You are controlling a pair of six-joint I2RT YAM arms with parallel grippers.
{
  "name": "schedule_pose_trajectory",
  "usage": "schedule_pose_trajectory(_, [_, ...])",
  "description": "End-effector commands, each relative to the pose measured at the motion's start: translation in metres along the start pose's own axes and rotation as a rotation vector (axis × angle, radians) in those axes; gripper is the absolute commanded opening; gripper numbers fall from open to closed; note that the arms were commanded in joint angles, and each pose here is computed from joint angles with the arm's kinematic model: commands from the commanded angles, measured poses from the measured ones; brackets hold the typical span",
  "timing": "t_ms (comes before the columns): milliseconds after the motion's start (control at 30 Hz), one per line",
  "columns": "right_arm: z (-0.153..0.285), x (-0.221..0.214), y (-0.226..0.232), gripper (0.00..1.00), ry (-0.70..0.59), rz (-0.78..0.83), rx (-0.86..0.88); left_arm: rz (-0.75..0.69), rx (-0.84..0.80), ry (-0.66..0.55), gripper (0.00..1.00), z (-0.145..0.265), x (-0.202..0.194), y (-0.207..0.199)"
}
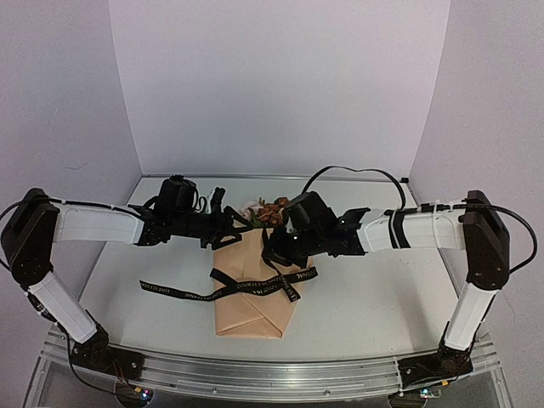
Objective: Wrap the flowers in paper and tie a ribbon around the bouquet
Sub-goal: Cross the ribbon over the folded bouquet.
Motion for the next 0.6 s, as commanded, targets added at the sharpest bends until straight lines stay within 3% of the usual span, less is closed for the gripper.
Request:
schedule_pose_trajectory(0, [0.016, 0.007, 0.033, 0.0, -0.058, 0.038, 0.186, -0.053, -0.149, 0.056, 0.6, -0.015, 0.007, -0.036])
schedule_pose_trajectory(333, [0.012, 0.003, 0.022, 0.0, -0.057, 0.044, 0.161, -0.026, -0.124, 0.1, 0.56, -0.031, 0.002, -0.025])
schedule_pose_trajectory(567, [0.014, -0.003, 0.02, 0.0, -0.031, 0.132, 0.165, -0.029, -0.128, 0.178, 0.53, -0.041, -0.001, -0.024])
Point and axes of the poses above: each gripper's point midway between its finger pads, its own z axis back along the fingers, its own y axis along the line the jaws close on, x = y × z, the point moved 5 cm from there along z, back along the fingers, and after that the axes turned 2 degrees about z, right-handed, at the moved point
